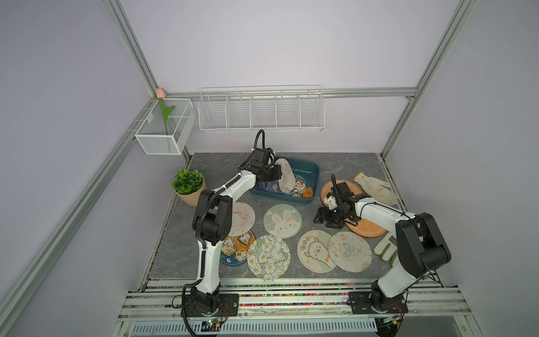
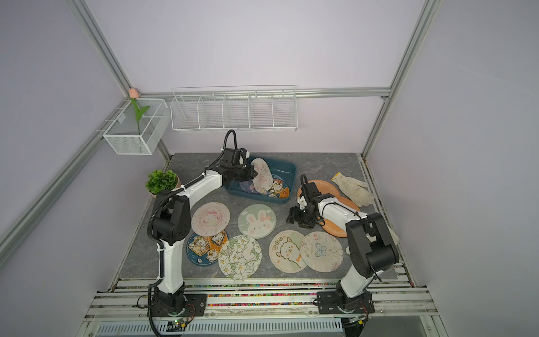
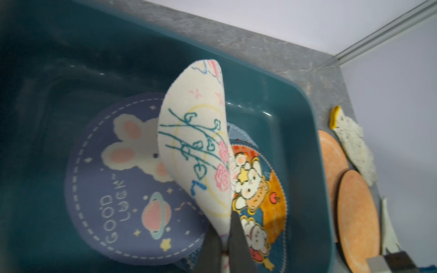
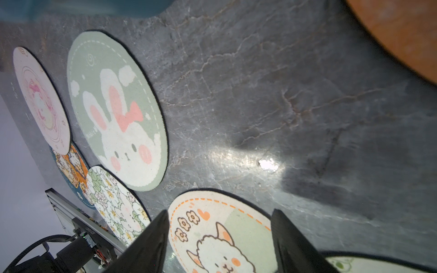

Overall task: Put the coasters into the storage box
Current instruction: Place the coaster in the storage box.

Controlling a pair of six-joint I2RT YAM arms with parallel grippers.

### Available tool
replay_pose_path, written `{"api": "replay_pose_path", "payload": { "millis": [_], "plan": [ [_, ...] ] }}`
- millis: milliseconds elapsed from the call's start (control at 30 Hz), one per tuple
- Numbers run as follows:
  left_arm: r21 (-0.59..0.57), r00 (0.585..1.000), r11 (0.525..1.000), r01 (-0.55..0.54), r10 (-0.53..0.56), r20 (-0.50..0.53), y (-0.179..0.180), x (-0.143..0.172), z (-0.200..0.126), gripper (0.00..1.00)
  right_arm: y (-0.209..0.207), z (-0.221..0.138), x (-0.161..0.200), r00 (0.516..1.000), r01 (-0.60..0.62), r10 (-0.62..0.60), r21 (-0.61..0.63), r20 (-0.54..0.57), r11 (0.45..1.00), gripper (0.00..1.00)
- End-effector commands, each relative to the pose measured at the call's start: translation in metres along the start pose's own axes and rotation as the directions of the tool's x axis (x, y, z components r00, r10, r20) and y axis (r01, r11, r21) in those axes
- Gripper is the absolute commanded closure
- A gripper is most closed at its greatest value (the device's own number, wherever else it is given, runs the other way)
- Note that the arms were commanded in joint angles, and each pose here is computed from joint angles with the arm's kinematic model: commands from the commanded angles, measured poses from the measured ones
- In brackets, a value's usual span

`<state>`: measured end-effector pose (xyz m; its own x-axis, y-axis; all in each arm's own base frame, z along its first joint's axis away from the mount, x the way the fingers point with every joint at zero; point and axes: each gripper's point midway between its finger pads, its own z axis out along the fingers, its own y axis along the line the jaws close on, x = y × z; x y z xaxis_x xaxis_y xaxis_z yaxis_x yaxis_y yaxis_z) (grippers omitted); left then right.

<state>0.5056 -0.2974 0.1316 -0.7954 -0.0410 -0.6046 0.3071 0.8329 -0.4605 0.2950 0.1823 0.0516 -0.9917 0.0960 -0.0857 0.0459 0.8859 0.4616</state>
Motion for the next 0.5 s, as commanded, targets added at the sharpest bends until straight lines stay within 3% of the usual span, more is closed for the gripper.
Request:
{"api": "replay_pose_path", "payload": {
  "millis": [0, 233, 367, 467],
  "plan": [
    [-0.132, 0.999, 0.990, -0.048, 0.044, -0.026, 0.027, 0.012, 0.007, 0.96, 0.004, -0.003, -0.001, 1.000, 0.002, -0.002, 0.009, -0.004, 1.000, 0.30],
    [-0.239, 0.998, 0.970, -0.051, 0.056, 0.012, 0.043, 0.009, -0.010, 0.51, 0.008, -0.001, -0.006, 1.000, 0.011, -0.011, 0.004, -0.009, 1.000, 0.29],
    [-0.232, 0.998, 0.972, -0.047, 0.056, 0.032, 0.041, 0.006, -0.019, 0.39, 0.011, 0.001, -0.007, 1.000, 0.016, -0.016, 0.000, -0.010, 1.000, 0.29],
    [-0.212, 0.997, 0.976, -0.043, 0.055, 0.051, 0.035, 0.004, -0.026, 0.36, 0.012, 0.001, -0.008, 1.000, 0.020, -0.020, 0.000, -0.008, 1.000, 0.29]
  ]
}}
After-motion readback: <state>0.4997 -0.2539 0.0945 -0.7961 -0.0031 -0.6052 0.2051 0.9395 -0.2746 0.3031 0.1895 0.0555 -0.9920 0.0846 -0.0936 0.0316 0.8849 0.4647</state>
